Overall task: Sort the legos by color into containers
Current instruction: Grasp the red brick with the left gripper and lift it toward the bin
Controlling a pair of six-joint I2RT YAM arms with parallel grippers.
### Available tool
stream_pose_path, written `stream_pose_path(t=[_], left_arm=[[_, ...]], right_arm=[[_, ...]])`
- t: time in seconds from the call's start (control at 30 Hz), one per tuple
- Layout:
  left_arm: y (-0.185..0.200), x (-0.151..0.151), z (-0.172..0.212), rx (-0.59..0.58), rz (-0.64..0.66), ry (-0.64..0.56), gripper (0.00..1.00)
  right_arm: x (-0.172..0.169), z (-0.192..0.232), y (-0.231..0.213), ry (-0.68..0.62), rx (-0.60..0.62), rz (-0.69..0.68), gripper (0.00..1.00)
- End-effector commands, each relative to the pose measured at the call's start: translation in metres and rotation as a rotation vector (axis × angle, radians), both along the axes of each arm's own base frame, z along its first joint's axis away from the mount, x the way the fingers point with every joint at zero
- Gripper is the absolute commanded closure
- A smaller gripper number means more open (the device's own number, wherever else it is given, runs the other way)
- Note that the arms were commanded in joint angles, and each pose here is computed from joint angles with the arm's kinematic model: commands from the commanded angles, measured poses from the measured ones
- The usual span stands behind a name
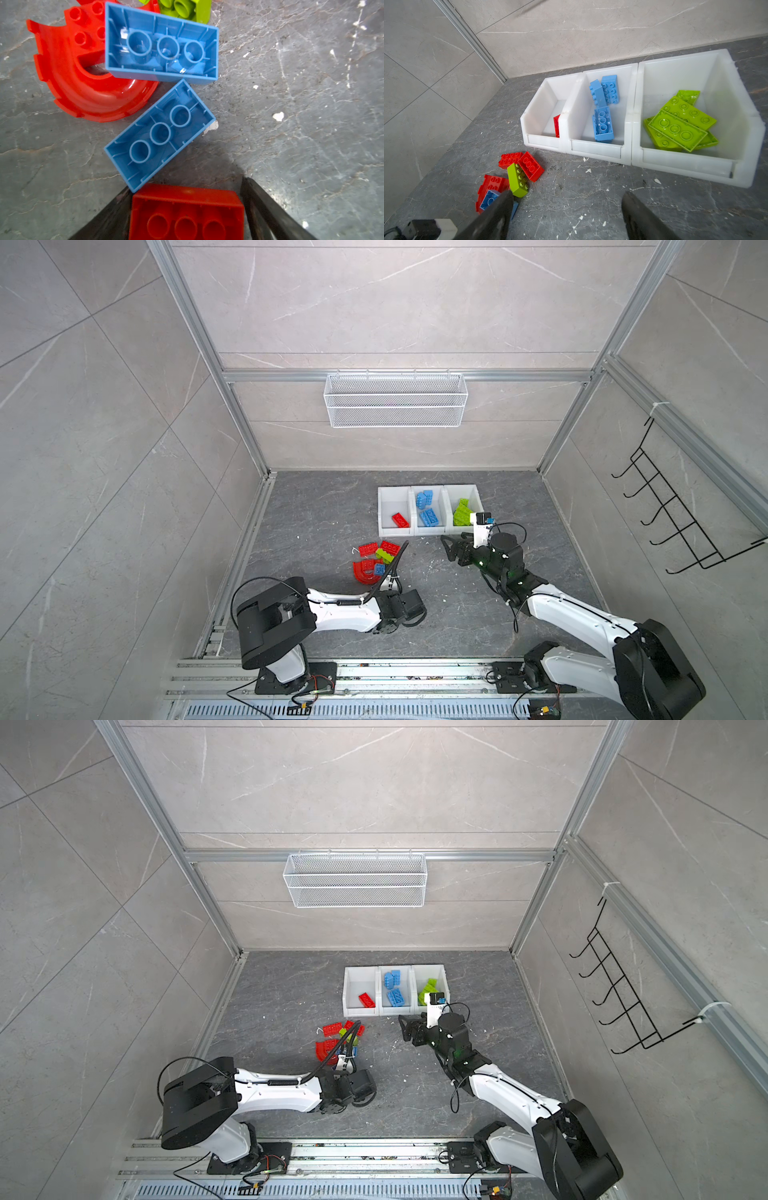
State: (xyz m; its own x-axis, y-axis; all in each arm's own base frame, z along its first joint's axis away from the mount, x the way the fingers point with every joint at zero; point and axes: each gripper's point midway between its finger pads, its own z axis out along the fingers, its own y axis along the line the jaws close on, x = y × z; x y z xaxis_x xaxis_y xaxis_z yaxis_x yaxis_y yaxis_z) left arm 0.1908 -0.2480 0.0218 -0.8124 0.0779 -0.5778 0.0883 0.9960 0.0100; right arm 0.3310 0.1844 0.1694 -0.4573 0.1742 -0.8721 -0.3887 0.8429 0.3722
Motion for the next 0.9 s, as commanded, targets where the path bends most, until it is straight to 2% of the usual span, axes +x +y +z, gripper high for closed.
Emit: stream_pose_path(t=[0.0, 0.37, 0.53, 0.6, 0.73, 0.87], left_arm=[[-0.008, 0.005, 0.008, -0.02, -0.004, -0.024, 0.25], [-0.004, 0.003, 0.019, -0.053, 0.001, -0.032, 0.44], [-0.01, 0.004, 0.044, -0.087, -0.032, -0.048, 0.5], [-0.02, 0.007, 0.059, -0.122, -0.087, -0.046, 0.5], [-0.026, 0.031, 0.098, -0.194, -0.155, -0.046, 0.53], [-0.02, 0.074, 0.149, -0.167, -0.187, -0.149, 0.54]], right_arm=[[0.004, 0.009, 0.002, -0.02, -0.005, 0.005, 0.16], [0.003, 0.011, 0.001, -0.024, -0.007, 0.003, 0.16], [0.003, 0.012, 0.001, -0.028, -0.007, 0.0, 0.16], [0.003, 0.012, 0.001, -0.028, -0.006, 0.001, 0.16], [0.003, 0.012, 0.003, -0.024, -0.001, 0.013, 0.16], [0.003, 0.011, 0.004, -0.02, 0.0, 0.016, 0.16]])
